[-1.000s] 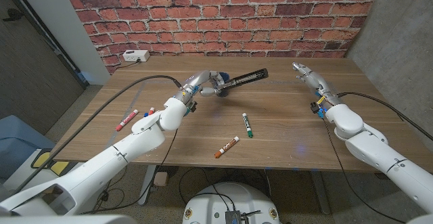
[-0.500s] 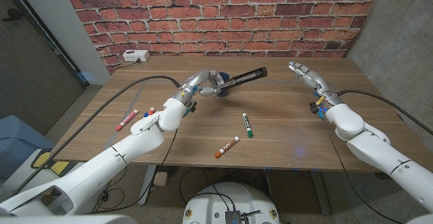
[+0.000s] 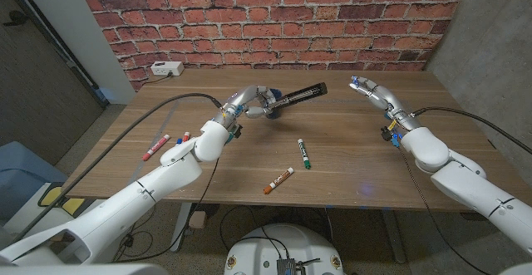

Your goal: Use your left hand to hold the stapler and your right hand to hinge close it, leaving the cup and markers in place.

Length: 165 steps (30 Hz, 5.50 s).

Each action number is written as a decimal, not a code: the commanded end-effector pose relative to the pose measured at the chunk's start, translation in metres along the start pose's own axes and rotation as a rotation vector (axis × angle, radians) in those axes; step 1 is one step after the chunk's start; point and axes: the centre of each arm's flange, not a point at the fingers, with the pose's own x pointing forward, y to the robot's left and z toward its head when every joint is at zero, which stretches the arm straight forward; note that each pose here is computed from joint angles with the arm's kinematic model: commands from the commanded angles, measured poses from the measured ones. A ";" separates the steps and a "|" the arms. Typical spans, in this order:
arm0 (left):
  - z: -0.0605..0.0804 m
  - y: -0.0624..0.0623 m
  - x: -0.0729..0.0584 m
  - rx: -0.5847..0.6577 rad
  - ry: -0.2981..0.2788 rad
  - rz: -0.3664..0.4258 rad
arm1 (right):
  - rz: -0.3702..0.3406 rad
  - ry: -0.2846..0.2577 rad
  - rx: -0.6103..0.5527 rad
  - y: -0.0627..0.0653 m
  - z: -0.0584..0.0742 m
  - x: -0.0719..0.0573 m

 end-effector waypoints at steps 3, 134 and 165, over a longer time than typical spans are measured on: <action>0.001 -0.004 0.002 -0.028 -0.008 0.002 | 0.026 -0.016 -0.077 0.002 0.012 -0.006; 0.015 -0.023 0.034 -0.096 -0.056 -0.075 | 0.237 -0.306 -0.568 0.069 0.106 0.005; 0.021 -0.026 0.030 -0.097 -0.067 -0.079 | 0.237 -0.301 -0.614 0.084 0.105 0.002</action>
